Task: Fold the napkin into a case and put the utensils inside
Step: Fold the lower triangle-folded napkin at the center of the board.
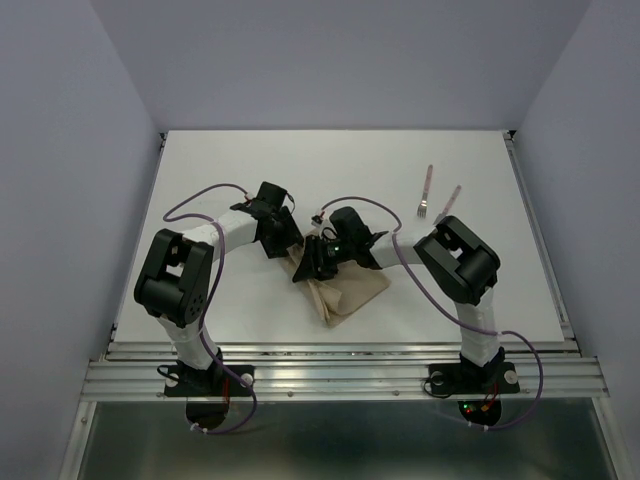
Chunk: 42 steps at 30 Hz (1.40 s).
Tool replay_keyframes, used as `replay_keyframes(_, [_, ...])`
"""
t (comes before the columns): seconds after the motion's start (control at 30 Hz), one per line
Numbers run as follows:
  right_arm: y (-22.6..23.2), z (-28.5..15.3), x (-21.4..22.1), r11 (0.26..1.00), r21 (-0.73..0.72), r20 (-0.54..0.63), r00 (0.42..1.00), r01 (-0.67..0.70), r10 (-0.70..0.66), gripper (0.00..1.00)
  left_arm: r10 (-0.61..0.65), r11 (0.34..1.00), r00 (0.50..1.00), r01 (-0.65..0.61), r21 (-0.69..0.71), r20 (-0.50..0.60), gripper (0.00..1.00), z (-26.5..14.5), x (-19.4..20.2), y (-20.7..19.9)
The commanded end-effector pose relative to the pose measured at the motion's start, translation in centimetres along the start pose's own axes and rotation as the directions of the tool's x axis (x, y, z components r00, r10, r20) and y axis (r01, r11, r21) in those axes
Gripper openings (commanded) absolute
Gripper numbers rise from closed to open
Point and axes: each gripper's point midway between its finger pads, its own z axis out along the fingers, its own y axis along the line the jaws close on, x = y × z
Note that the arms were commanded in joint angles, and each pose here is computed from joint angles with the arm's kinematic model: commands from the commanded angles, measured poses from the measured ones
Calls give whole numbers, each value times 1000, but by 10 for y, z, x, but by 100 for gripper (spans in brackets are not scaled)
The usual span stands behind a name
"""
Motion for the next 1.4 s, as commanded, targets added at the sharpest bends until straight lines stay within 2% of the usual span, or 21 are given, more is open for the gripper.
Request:
replay_keyframes(0.0, [4, 9, -25, 1000, -14, 57, 998, 20, -19, 47, 0, 1000, 1000, 0, 9, -3, 63, -2, 3, -2])
replay_keyframes(0.13, [7, 13, -32, 1000, -27, 77, 997, -1, 3, 33, -1, 1000, 1000, 1, 5, -3, 63, -3, 3, -1])
replay_keyframes(0.17, [7, 13, -33, 1000, -27, 79, 997, -3, 5, 25, -1, 1000, 1000, 1, 5, -3, 63, -4, 3, -1])
replay_keyframes(0.3, [7, 10, -31, 1000, -23, 85, 996, -14, 16, 17, -3, 1000, 1000, 3, 4, 7, 63, -6, 1, -2])
replay_keyframes(0.33, [8, 9, -29, 1000, -24, 84, 996, -15, 17, 18, -1, 1000, 1000, 1, 2, 9, 63, -6, 0, -2])
replay_keyframes(0.37, [6, 7, -26, 1000, -19, 81, 996, -21, 22, 27, 1, 1000, 1000, -1, 4, 15, 63, -8, -1, -3])
replay_keyframes(0.47, [11, 0, -25, 1000, -15, 98, 995, -14, 16, 44, 4, 1000, 1000, -4, -5, 20, 63, -8, -4, -2])
replay_keyframes(0.63, [16, -13, -14, 1000, -15, 99, 995, -19, 20, 50, 7, 1000, 1000, -7, -18, 21, 63, -6, -6, 1])
replay_keyframes(0.93, [22, -29, -1, 999, -18, 111, 993, -37, 39, 51, 5, 1000, 1000, -4, -19, 27, 63, -6, -8, 1])
replay_keyframes(1.03, [14, -26, -1, 999, -1, 114, 993, -42, 42, 53, 4, 1000, 1000, -4, -19, 22, 63, -4, -7, 0])
replay_keyframes(1.17, [9, -19, -6, 999, 9, 114, 993, -41, 39, 62, 3, 1000, 1000, -2, -21, 20, 63, -5, -7, 1])
replay_keyframes(1.37, [12, -11, -12, 999, -5, 88, 995, -37, 37, 63, 3, 1000, 1000, -2, -22, 23, 63, -6, -8, 0])
